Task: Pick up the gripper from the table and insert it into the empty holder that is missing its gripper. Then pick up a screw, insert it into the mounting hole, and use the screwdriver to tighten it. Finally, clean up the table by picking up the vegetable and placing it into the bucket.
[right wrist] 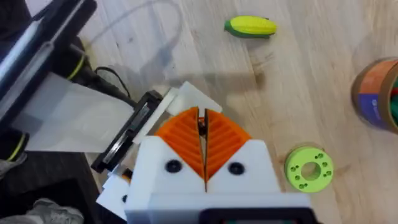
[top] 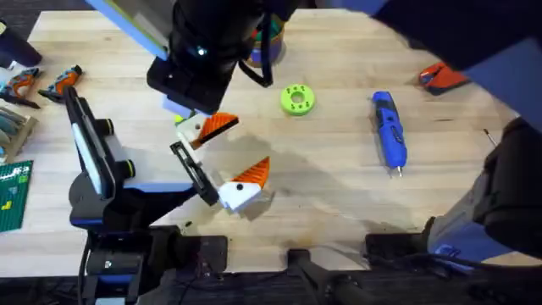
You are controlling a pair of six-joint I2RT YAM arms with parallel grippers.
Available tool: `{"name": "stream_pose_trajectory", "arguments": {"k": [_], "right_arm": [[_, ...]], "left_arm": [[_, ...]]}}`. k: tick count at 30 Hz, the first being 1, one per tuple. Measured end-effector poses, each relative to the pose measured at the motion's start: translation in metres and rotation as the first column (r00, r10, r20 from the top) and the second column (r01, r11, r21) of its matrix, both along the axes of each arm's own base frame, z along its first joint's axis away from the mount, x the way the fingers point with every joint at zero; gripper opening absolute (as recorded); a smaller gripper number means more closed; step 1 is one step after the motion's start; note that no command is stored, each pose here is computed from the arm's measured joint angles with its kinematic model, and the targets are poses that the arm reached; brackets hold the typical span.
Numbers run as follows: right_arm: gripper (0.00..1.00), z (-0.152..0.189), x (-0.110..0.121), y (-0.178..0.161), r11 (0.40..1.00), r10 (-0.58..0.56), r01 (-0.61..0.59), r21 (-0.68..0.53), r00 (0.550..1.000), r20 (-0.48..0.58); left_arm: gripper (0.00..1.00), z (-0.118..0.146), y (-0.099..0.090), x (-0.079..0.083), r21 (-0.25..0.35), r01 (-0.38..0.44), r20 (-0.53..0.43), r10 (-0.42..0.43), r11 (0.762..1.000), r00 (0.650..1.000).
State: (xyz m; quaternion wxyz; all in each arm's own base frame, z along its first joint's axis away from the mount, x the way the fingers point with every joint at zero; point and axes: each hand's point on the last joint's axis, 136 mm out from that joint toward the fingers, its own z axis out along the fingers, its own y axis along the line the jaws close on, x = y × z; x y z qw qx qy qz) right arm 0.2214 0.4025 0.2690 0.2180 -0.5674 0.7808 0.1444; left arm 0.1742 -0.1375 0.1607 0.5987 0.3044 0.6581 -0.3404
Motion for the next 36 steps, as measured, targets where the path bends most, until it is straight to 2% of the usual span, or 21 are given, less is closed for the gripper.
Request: {"name": "stream_pose_trajectory", "arguments": {"k": [14,36], "right_arm": [[0.006,-0.026,0.001,0.004,0.999,-0.021,0.02,-0.034,0.999,-0.035],[0.006,-0.035,0.001,0.01,0.999,-0.032,0.03,-0.034,0.998,-0.057]], "left_arm": [[0.985,0.0,0.0,0.0,0.0,0.0,0.001,0.0,1.0,1.0],[0.985,0.0,0.0,0.0,0.0,0.0,0.001,0.0,1.0,1.0]]}}
